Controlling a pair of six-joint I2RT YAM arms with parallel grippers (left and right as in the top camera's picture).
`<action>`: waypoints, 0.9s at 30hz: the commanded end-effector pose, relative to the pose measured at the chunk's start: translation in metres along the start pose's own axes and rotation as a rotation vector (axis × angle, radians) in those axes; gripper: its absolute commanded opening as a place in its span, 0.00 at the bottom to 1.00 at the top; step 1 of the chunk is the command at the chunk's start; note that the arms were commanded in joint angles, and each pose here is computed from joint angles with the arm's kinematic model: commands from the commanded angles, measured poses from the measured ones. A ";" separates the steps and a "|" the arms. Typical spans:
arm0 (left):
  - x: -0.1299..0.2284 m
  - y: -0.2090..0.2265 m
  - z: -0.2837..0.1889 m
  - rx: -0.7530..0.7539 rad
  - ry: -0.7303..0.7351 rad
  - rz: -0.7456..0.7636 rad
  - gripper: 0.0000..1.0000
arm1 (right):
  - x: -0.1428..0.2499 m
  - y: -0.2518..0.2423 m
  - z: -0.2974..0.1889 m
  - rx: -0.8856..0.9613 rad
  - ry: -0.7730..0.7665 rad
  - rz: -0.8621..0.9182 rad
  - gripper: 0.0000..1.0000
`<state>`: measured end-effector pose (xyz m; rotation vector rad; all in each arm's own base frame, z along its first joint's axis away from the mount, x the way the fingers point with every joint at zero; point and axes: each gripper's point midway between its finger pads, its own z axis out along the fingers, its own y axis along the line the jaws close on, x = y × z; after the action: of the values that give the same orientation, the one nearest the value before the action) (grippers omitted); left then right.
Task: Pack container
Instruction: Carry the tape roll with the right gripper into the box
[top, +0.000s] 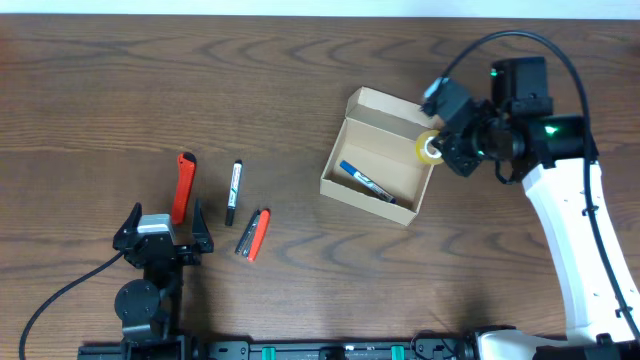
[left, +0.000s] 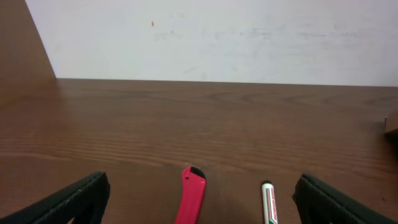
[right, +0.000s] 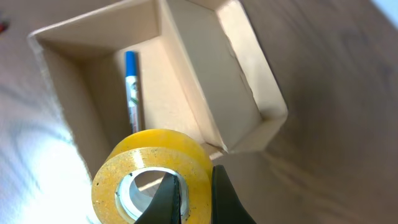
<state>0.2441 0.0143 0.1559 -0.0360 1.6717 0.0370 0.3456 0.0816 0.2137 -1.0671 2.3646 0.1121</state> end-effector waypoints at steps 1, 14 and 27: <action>0.018 -0.002 0.001 0.008 0.051 -0.012 0.95 | -0.016 0.000 -0.005 0.026 0.033 -0.173 0.01; 0.019 -0.002 0.001 0.008 0.051 -0.012 0.95 | 0.001 0.031 0.059 -0.259 0.285 -0.393 0.01; 0.019 -0.002 0.001 0.008 0.051 -0.012 0.95 | 0.004 0.068 0.115 -0.405 0.339 -0.441 0.01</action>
<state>0.2441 0.0143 0.1559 -0.0360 1.6717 0.0370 0.3451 0.1451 0.1131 -1.8679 2.4107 0.2154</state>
